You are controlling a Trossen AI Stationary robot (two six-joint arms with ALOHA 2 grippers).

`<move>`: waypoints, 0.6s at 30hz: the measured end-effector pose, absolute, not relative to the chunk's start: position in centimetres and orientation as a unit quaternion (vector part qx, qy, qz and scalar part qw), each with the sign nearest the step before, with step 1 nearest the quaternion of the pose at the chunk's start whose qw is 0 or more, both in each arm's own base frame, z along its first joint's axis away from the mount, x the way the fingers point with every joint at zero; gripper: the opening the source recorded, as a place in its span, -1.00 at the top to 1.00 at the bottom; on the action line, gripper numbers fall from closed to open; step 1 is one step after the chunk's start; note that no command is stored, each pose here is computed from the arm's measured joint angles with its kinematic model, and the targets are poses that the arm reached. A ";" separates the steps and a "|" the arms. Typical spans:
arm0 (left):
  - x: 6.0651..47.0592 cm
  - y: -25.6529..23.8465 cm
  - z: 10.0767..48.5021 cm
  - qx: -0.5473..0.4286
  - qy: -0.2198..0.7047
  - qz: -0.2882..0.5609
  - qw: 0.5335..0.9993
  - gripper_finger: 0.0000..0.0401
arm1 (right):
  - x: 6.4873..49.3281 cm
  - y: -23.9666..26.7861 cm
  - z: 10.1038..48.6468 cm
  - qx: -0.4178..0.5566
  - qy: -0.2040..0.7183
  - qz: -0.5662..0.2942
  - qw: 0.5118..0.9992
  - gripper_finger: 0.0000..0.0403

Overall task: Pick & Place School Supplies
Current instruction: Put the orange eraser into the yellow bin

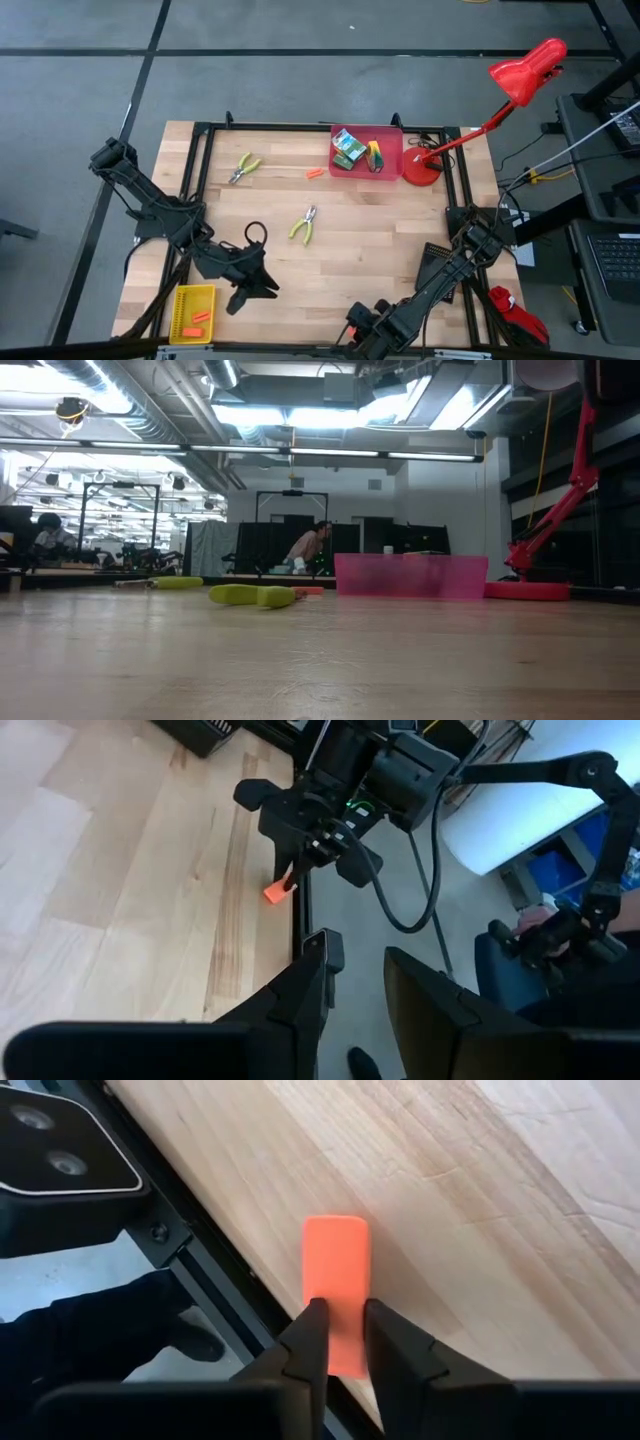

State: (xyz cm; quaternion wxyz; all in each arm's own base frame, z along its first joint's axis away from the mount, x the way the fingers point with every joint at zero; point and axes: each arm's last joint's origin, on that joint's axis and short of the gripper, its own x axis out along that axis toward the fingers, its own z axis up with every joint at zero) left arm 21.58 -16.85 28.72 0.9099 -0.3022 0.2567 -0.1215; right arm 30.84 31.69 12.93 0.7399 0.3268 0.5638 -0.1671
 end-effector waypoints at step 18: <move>21.7 -16.8 28.8 -0.304 0.246 -0.114 0.913 0.49 | 31.6 30.6 13.6 0.313 0.519 -0.189 0.773 1.00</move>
